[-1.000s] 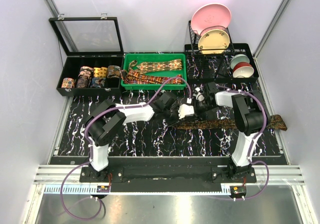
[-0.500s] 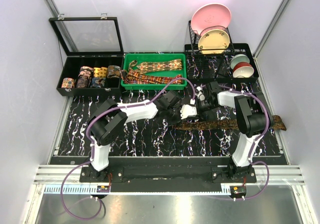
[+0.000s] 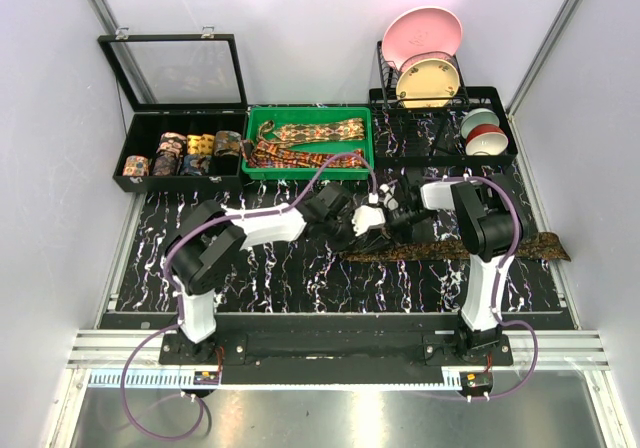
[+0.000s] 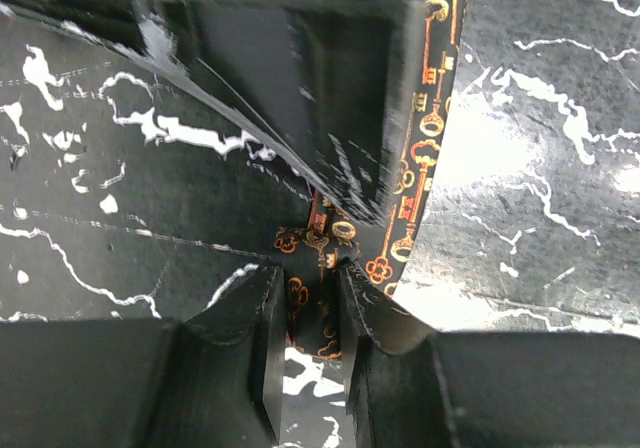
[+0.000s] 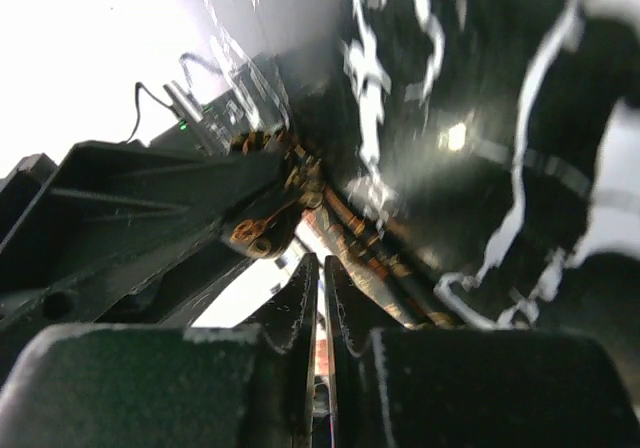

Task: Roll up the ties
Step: Roll the tie at the center of the board.

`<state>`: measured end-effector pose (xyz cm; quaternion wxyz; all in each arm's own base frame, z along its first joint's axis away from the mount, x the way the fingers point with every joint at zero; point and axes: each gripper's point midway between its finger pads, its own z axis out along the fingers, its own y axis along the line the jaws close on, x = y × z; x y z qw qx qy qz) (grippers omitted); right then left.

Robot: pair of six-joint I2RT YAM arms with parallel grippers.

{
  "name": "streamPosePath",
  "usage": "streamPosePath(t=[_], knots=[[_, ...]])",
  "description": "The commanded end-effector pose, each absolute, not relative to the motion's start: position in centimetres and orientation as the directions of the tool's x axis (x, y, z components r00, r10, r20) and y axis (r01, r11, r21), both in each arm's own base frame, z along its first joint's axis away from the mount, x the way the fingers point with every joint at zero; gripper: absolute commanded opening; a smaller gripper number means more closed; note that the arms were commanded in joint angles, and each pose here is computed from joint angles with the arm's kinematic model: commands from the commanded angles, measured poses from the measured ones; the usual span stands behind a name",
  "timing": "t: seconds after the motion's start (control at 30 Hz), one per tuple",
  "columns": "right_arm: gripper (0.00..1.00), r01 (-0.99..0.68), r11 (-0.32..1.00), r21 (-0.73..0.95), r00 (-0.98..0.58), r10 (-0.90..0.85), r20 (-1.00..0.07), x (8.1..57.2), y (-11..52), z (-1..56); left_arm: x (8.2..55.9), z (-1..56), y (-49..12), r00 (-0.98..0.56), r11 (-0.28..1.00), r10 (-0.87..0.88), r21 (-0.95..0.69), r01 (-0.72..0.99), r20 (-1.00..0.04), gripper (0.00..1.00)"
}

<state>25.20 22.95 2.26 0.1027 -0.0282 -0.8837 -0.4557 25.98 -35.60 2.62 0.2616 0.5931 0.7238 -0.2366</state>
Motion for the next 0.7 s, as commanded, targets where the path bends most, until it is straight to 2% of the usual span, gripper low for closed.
streamPosePath(t=[0.0, 0.27, 0.4, 0.5, 0.67], knots=[[0.11, 0.190, 0.689, 0.699, -0.964, -0.005, 0.266, 24.8, 21.8, -0.5, 24.7, 3.0, -34.3, -0.210, 0.214, 0.702, -0.079, 0.974, -0.681, 0.24], [0.09, 0.166, 0.685, 0.709, -0.968, -0.026, 0.251, 25.4, 22.0, -0.3, 24.8, 5.4, -34.6, -0.167, 0.193, 0.606, -0.060, 0.979, -0.777, 0.25], [0.21, 0.056, 0.582, 0.811, -0.990, -0.075, 0.122, 26.3, 23.0, 4.7, 24.9, 3.9, -34.4, -0.199, 0.210, 0.629, -0.082, 0.974, -0.751, 0.21], [0.20, 0.019, 0.524, 0.852, -0.993, -0.088, 0.076, 26.1, 23.5, 7.6, 24.8, 2.8, -34.0, -0.228, 0.231, 0.646, -0.098, 0.968, -0.728, 0.19], [0.15, 0.101, 0.550, 0.829, -0.974, -0.114, 0.195, 22.8, 24.0, 6.3, 24.9, 1.8, -33.5, -0.274, 0.279, 0.642, -0.114, 0.953, -0.716, 0.18]])
